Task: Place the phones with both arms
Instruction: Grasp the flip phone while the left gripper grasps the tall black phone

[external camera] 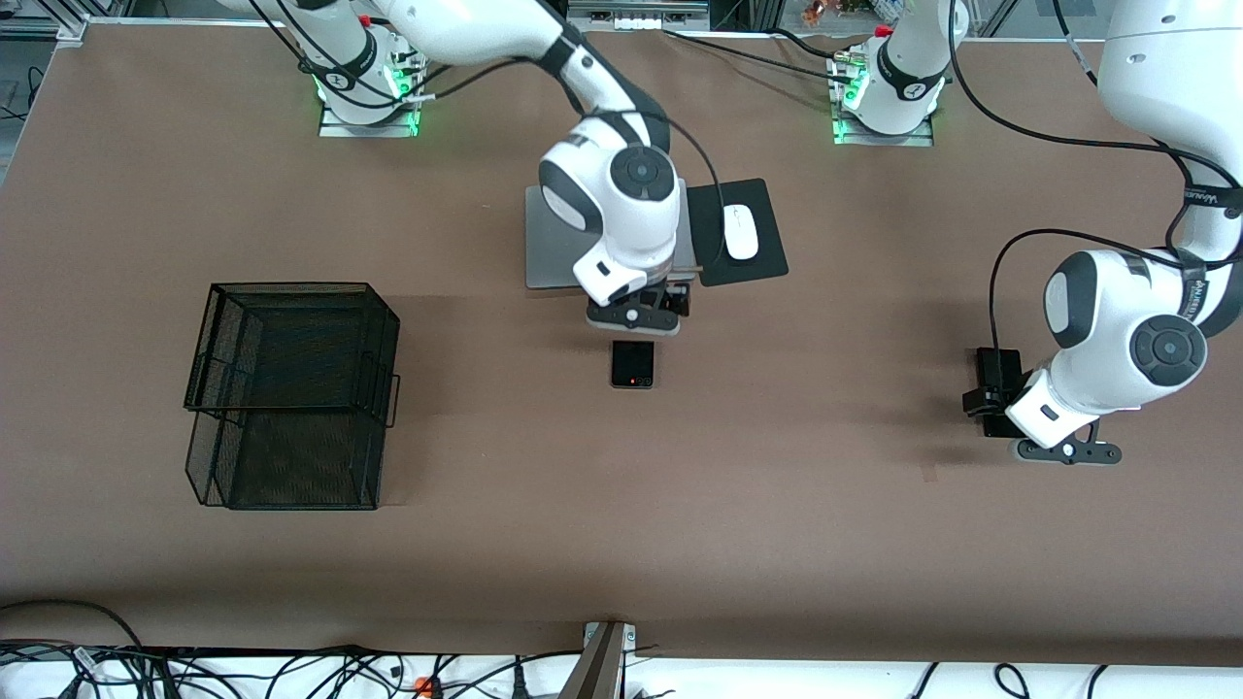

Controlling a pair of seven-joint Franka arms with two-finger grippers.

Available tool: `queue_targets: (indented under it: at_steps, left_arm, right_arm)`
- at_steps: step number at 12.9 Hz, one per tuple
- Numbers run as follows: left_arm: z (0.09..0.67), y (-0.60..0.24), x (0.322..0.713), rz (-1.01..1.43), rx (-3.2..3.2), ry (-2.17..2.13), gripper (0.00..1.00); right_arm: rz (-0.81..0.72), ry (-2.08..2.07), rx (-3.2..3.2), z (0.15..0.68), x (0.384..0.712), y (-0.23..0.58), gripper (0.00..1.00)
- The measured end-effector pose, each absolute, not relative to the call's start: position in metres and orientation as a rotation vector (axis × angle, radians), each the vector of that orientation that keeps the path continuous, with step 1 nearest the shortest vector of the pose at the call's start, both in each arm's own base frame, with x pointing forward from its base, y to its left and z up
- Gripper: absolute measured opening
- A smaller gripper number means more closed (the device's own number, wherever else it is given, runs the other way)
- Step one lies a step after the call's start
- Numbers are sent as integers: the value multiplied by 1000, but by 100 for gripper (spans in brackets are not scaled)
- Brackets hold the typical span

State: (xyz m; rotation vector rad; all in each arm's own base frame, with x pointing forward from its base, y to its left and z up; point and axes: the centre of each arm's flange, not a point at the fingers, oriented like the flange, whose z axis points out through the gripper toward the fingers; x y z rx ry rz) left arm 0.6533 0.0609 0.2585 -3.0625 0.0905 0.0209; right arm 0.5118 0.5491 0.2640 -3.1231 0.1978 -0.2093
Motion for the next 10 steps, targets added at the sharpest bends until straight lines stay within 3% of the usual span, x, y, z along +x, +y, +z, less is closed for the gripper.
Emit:
queue_targets:
  at_steps: [5,10]
  left_arm:
    - [222,93,633,59,-3074,55,100]
    - [180,117,620,140,-3086,-7,100]
  right_arm:
    - [-302,229,-3116,212,544,524,100]
    - [-341,224,-3077,208,550,524,100]
